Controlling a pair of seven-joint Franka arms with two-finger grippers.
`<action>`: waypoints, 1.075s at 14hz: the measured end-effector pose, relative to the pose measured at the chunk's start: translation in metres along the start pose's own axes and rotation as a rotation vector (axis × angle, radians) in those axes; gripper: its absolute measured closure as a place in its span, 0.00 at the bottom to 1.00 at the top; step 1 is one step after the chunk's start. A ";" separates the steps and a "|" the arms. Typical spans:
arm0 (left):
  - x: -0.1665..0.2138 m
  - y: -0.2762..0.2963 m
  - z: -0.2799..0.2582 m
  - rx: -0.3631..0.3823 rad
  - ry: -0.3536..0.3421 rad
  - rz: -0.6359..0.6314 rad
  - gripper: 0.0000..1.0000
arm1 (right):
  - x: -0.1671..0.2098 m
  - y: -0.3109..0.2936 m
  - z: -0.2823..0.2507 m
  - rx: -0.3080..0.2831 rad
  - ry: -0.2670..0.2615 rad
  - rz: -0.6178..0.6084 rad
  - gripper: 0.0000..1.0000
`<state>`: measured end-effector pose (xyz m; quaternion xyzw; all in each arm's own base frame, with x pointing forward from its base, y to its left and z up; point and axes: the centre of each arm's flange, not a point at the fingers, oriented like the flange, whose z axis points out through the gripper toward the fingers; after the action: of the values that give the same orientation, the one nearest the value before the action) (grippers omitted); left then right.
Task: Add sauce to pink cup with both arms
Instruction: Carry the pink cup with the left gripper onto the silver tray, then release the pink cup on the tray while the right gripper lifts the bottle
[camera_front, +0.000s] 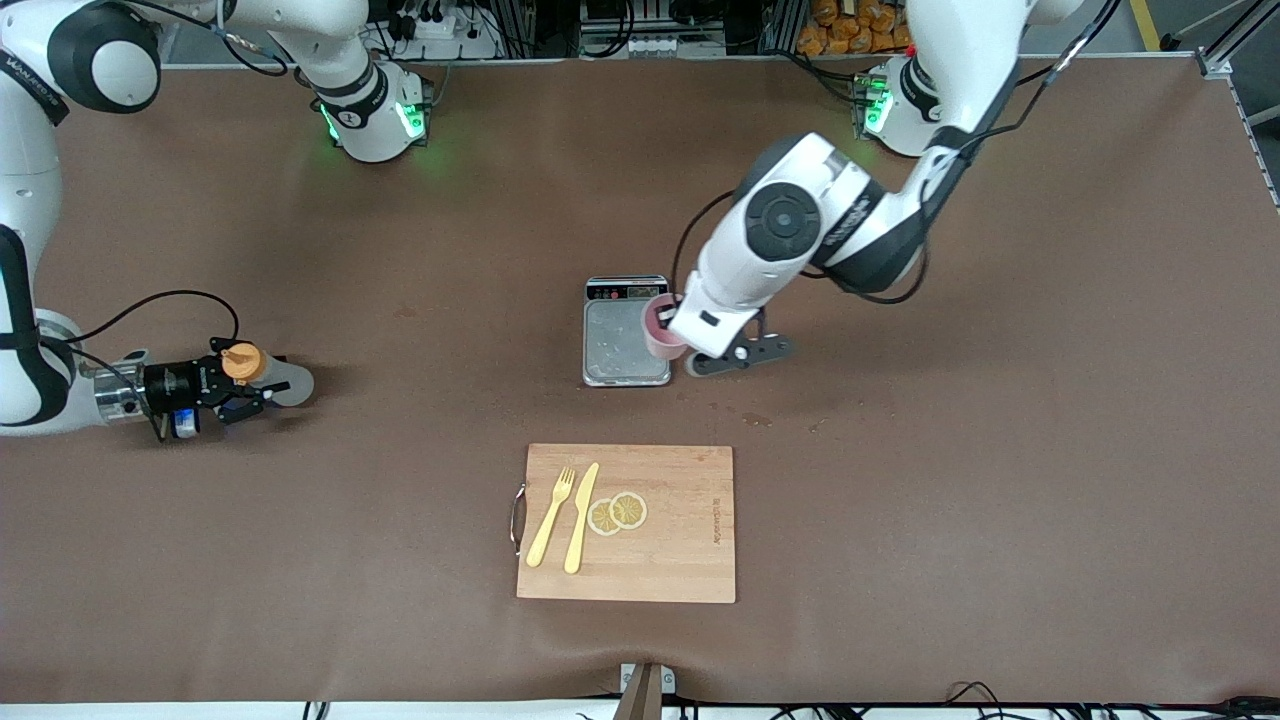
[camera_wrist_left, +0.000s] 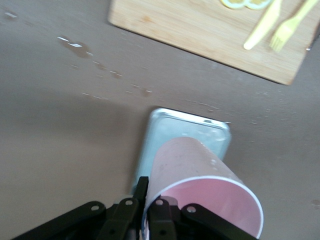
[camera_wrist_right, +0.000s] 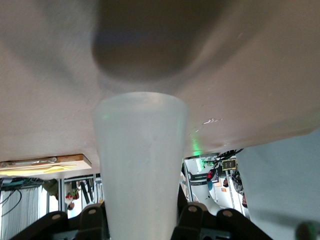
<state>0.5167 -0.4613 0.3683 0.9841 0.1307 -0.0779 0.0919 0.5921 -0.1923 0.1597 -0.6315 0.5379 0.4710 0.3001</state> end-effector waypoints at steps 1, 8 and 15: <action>-0.007 0.011 0.017 0.004 -0.001 0.004 0.96 | -0.015 -0.012 0.000 -0.010 0.018 0.012 0.56; -0.034 0.033 0.108 0.075 0.004 0.034 0.96 | -0.104 -0.071 0.015 -0.052 0.123 0.106 0.56; -0.033 0.032 0.123 0.088 0.006 0.045 0.96 | -0.177 -0.099 0.044 -0.079 0.194 0.199 0.63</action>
<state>0.4776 -0.5246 0.2597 0.9901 0.1052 -0.0785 0.0499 0.6790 -0.0590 0.2925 -0.6288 0.6055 0.4560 0.1733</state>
